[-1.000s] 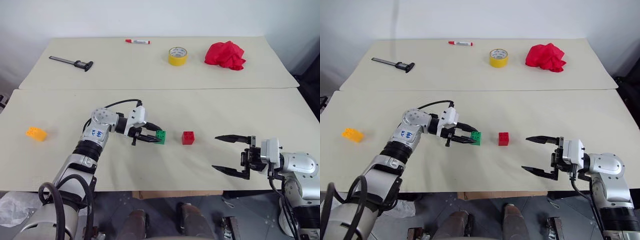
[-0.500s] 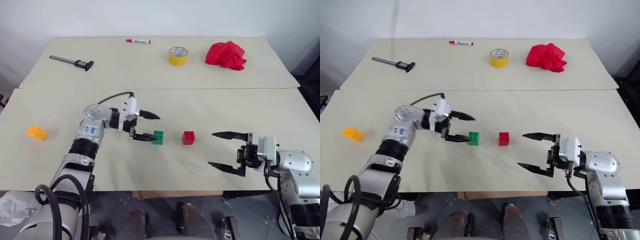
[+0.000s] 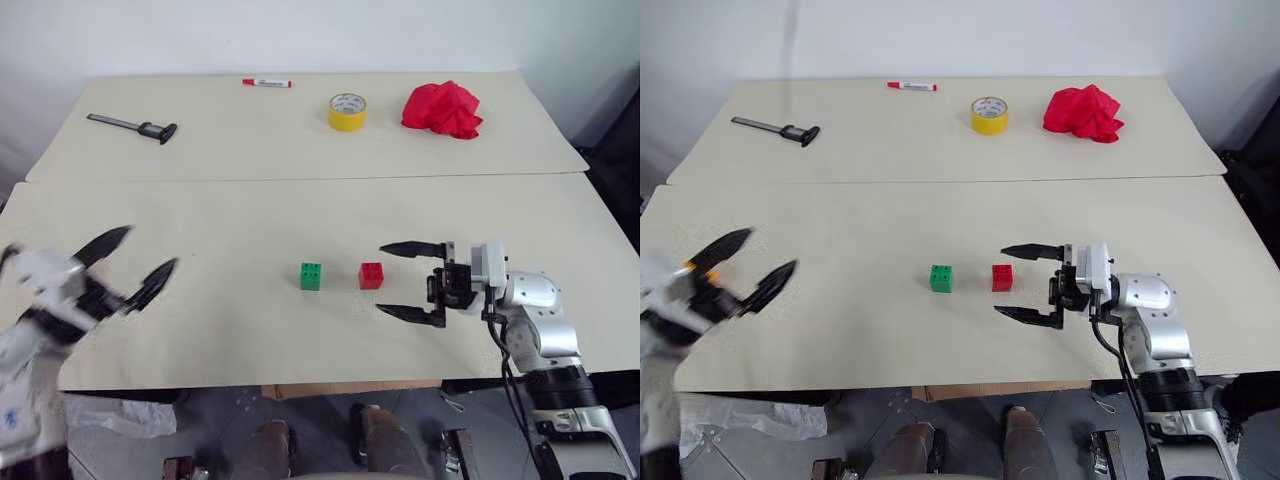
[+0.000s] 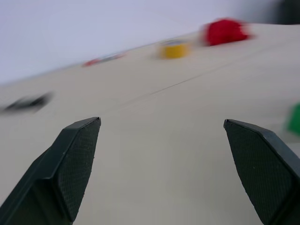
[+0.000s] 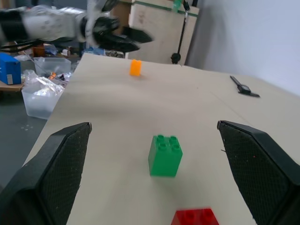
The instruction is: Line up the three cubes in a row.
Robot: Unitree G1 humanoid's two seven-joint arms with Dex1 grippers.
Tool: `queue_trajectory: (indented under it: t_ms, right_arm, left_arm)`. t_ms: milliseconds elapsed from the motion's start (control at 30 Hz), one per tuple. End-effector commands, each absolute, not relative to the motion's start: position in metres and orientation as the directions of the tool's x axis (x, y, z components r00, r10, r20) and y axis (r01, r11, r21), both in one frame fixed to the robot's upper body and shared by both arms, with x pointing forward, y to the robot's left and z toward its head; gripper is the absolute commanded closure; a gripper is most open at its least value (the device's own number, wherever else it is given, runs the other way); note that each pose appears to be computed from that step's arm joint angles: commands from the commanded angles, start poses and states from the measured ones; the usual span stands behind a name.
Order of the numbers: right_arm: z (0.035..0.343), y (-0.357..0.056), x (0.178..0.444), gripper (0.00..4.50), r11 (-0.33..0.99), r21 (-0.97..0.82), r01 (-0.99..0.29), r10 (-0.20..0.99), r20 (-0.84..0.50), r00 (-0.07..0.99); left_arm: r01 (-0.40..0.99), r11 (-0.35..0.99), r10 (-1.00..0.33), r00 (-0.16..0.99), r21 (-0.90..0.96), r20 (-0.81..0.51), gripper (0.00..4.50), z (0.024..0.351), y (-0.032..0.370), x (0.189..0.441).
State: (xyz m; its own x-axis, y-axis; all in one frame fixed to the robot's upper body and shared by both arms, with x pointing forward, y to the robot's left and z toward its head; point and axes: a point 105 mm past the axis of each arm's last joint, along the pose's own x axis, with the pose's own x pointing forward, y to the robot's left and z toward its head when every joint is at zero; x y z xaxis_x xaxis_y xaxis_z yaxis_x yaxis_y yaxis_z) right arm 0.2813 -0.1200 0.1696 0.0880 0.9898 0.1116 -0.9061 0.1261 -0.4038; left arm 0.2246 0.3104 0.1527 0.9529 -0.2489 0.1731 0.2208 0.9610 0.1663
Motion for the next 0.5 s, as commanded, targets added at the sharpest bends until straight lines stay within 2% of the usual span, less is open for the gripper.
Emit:
queue_trajectory:
  t_ms: [33,167,267,400,500]
  right_arm:
    - [0.181,-0.107,0.279,0.00,0.092,-0.453,-0.887,0.990,0.134,0.034]
    - [0.183,-0.098,0.283,0.00,0.060,-0.462,-0.885,0.992,0.127,0.002]
    - [0.185,-0.098,0.285,0.00,0.049,-0.467,-0.883,0.993,0.119,-0.007]
    - [0.187,-0.099,0.287,0.00,0.048,-0.468,-0.883,0.993,0.119,-0.009]
    - [0.185,-0.096,0.286,0.00,0.041,-0.463,-0.885,0.993,0.117,-0.015]
  left_arm:
    - [-0.041,0.996,0.020,0.968,0.076,0.249,0.04,0.153,0.340,0.185]
    - [-0.312,0.950,0.313,0.941,-0.028,0.131,0.04,0.099,0.376,0.128]
    - [-0.366,0.930,0.368,0.922,-0.044,0.118,0.04,0.089,0.381,0.111]
    - [-0.339,0.940,0.341,0.926,-0.044,0.164,0.04,0.097,0.377,0.119]
    - [-0.348,0.937,0.345,0.921,-0.019,0.181,0.04,0.110,0.384,0.144]
